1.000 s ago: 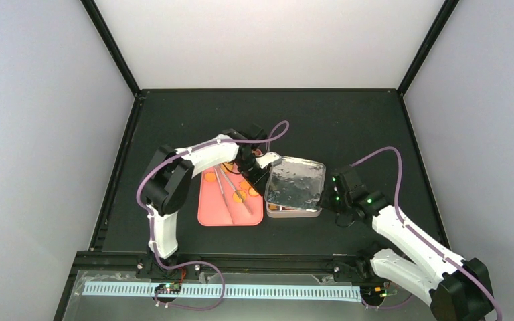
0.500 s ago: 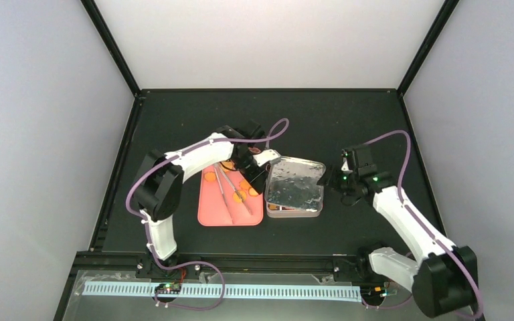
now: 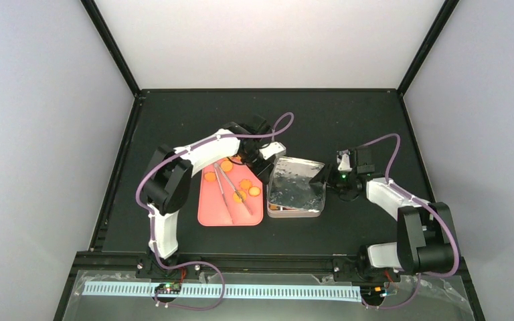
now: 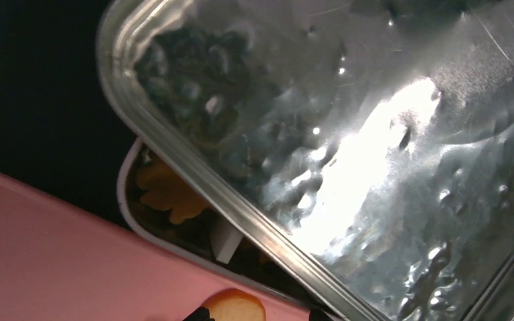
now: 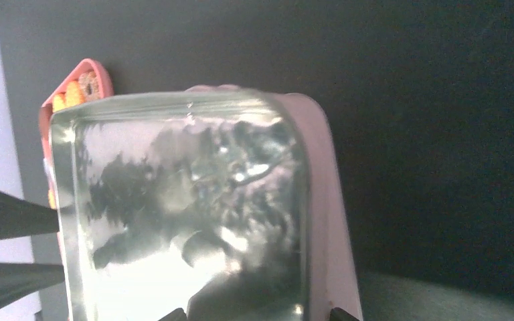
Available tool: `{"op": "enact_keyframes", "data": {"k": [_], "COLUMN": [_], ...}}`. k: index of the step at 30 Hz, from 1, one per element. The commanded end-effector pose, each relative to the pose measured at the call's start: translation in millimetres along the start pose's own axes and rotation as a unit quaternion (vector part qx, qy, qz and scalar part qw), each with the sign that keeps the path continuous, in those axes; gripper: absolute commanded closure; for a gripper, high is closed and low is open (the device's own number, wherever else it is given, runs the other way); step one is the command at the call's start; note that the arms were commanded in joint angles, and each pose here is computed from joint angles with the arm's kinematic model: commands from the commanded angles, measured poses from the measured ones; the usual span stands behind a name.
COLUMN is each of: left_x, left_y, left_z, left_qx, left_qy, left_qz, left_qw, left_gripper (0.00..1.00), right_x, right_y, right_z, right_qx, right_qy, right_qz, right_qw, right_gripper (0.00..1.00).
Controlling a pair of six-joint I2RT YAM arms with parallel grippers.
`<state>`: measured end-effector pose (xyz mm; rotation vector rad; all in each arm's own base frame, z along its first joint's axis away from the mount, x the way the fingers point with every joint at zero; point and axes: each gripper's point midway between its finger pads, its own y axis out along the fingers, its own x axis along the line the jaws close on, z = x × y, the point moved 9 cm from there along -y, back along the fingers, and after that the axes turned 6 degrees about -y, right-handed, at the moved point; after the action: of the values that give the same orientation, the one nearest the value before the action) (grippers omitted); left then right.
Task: Pack the cookies
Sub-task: Pick up the box lid from the packing box.
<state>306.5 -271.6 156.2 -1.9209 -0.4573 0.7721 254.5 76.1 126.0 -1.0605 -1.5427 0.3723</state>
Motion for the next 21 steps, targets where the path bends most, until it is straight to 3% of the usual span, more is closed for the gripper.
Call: {"op": "enact_keyframes", "data": {"k": [1, 12, 16, 21], "left_x": [-7.6, -17.9, -18.2, -20.3], "left_y": [12.1, 16.7, 16.4, 13.5], "left_z": [-9.2, -9.8, -9.9, -10.2], "left_qx": [-0.002, 0.006, 0.008, 0.008], "left_qy": [0.007, 0.017, 0.018, 0.019], "left_qz": [-0.005, -0.011, -0.011, -0.009], "left_qw": [1.0, 1.0, 1.0, 1.0], "left_gripper": [0.62, 0.63, 0.64, 0.64], "right_x": [7.5, 32.7, 35.3, 44.2], "right_y": [-0.3, -41.4, -42.7, -48.8], "right_z": [0.7, -1.0, 4.1, 3.5], "right_qx": [-0.016, -0.069, -0.064, -0.066], "right_qy": [-0.013, -0.048, -0.047, -0.051], "right_qz": [-0.073, -0.089, -0.112, -0.135], "right_qw": [0.997, 0.992, 0.991, 0.987], "right_gripper": [0.46, 0.49, 0.55, 0.87]}}
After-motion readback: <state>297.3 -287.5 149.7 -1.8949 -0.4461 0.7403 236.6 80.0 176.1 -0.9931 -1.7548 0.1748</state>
